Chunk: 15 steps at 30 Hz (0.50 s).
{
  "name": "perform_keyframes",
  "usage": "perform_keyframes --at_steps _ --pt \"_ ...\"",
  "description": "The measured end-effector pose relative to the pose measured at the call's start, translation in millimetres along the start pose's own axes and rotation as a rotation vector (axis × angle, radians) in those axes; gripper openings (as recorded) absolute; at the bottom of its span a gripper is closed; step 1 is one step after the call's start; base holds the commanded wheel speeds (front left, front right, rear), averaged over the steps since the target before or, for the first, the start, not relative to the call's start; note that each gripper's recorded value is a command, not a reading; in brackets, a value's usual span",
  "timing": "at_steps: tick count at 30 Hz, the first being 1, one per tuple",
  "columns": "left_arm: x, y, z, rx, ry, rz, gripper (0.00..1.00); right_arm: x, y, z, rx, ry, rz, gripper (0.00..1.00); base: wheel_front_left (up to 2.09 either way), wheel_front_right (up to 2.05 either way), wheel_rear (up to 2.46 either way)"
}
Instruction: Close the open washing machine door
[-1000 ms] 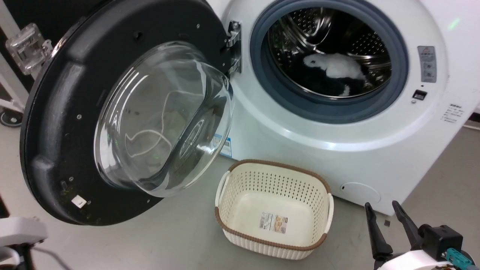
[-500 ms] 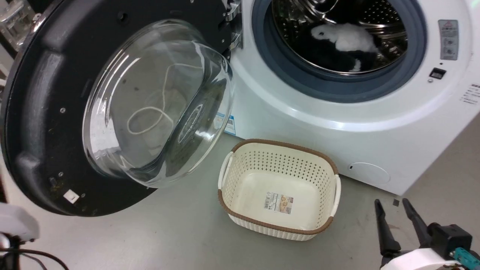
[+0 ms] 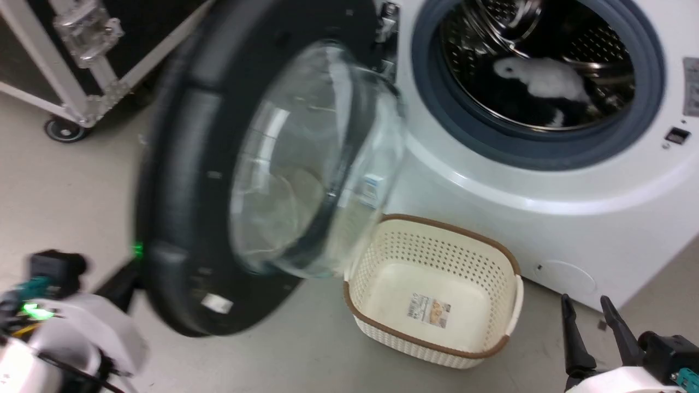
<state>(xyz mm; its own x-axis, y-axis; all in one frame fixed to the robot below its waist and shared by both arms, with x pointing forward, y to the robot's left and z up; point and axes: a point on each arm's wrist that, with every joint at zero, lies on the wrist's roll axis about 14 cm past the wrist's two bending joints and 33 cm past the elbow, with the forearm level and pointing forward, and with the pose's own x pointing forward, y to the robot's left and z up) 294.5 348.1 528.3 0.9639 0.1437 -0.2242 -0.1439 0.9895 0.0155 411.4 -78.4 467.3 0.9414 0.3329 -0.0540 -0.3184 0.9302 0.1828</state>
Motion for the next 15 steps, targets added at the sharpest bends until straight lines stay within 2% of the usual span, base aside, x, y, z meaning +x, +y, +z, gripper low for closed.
perform_keyframes --at_steps 7,15 --pt "-14.1 -66.7 19.5 -0.038 -0.075 -0.229 0.0 4.0 2.6 1.3 0.01 -0.01 0.004 1.0 0.0 0.0 0.0" --pt "-7.8 -157.5 24.1 -0.074 -0.092 -0.522 0.0 2.1 -16.8 10.0 0.038 -0.051 -0.057 1.0 0.0 0.0 0.0"
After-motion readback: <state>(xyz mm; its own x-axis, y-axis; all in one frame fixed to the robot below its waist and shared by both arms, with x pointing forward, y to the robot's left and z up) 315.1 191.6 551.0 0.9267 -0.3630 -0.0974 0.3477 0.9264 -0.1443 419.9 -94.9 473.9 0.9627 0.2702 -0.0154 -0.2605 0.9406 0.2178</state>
